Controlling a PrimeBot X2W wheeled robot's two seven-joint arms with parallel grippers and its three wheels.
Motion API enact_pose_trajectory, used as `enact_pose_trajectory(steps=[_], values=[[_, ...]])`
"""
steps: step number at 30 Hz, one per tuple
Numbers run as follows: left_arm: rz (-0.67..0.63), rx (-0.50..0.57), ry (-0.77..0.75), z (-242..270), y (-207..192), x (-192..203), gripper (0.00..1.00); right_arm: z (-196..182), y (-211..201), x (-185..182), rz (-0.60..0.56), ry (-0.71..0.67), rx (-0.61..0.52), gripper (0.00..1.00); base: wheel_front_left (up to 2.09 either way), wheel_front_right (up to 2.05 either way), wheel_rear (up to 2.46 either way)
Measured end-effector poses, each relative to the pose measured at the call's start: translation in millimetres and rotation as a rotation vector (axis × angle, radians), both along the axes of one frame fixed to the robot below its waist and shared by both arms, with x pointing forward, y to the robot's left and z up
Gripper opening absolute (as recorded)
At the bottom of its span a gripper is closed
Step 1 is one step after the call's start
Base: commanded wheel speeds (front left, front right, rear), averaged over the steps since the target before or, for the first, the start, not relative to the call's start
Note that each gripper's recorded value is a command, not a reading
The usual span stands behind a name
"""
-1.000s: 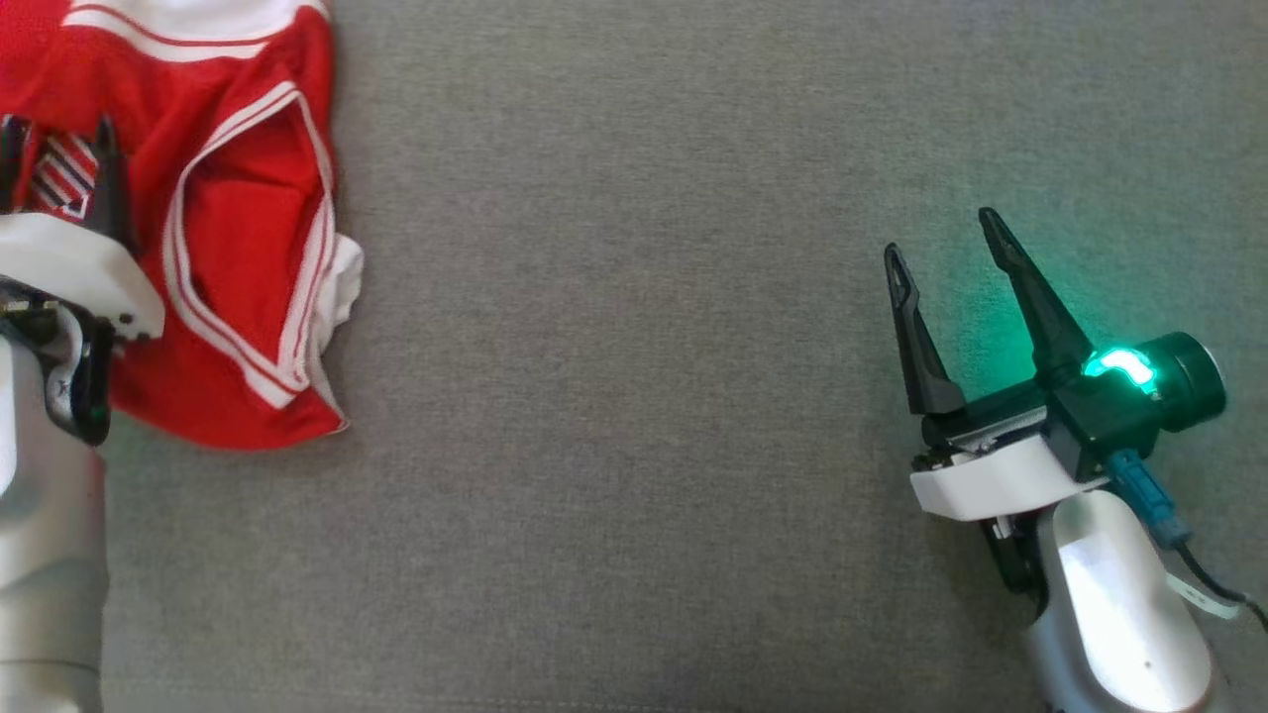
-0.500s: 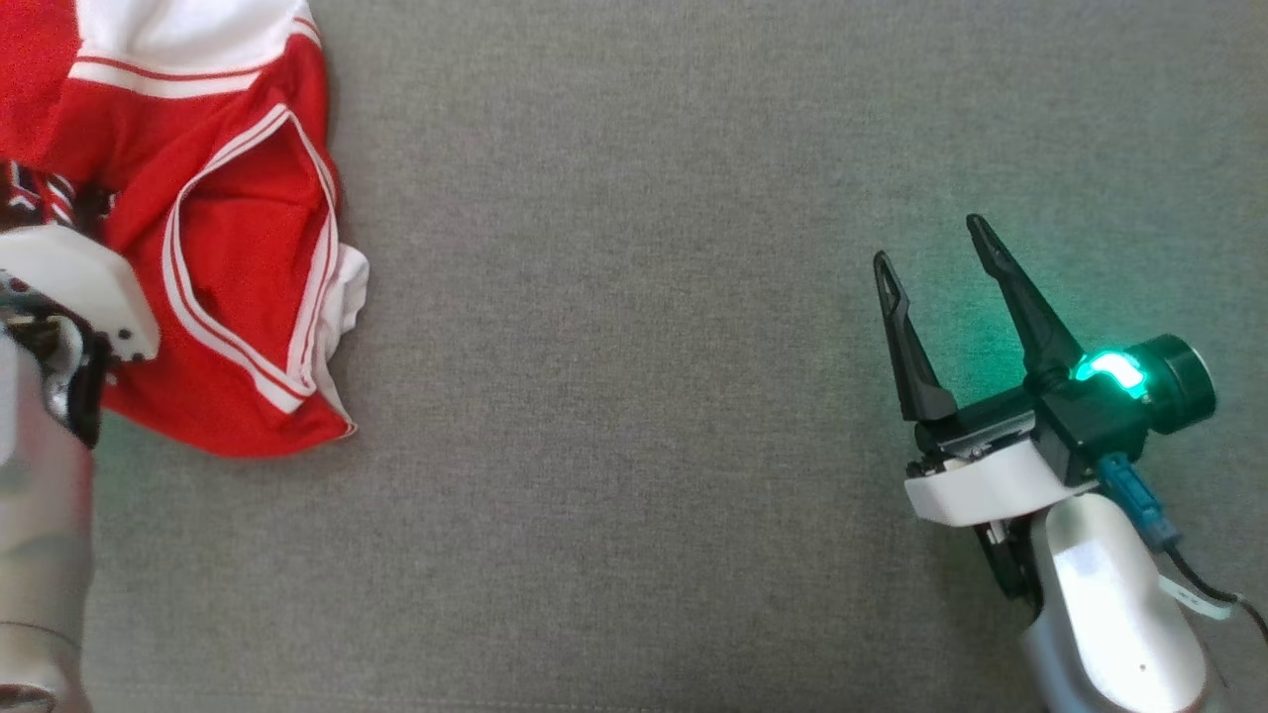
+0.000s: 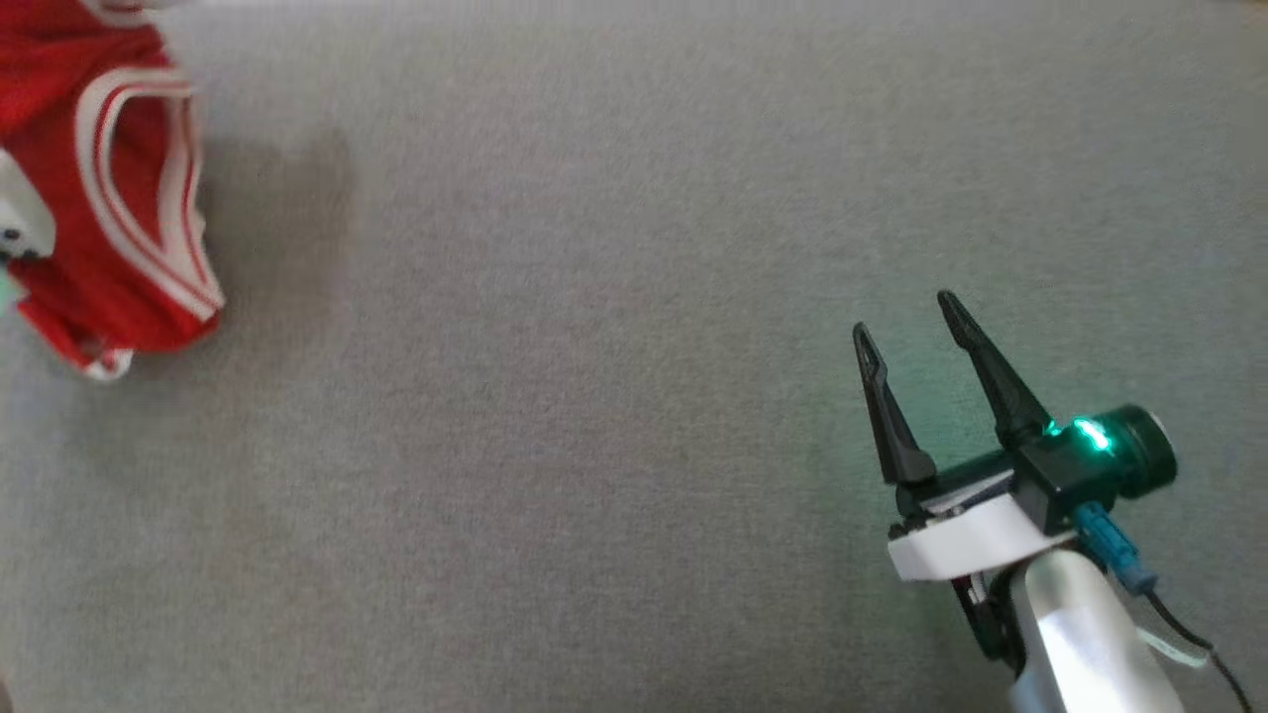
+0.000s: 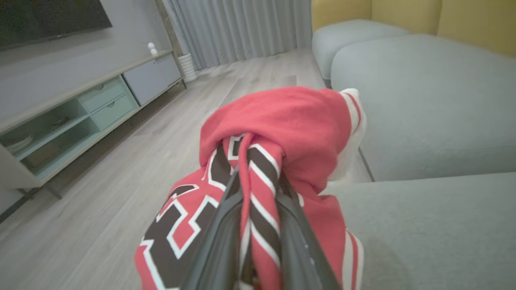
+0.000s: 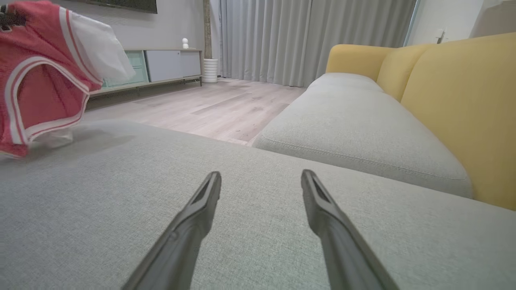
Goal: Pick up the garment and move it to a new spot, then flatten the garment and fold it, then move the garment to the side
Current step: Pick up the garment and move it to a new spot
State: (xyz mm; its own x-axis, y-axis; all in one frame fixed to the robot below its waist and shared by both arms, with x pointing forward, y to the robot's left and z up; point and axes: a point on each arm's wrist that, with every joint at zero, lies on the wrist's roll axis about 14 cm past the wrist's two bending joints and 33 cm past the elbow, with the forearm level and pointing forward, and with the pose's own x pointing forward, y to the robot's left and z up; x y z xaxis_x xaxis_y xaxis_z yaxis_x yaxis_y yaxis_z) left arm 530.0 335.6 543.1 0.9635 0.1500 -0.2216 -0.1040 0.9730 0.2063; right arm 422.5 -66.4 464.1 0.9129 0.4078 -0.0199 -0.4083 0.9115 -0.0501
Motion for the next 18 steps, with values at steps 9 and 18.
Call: enact_pose_trajectory(steps=[9,18], values=[[-0.313,-0.107,-0.143,67.5,-110.3,-9.2,0.00,20.3,-31.8,-27.0,-0.100,-0.022,0.044,1.00,0.00,0.00,0.00],[-0.755,-0.258,-0.151,90.3,-275.2,-62.4,0.00,34.9,-78.1,-46.6,-0.245,-0.051,0.073,1.00,0.00,0.00,0.00]])
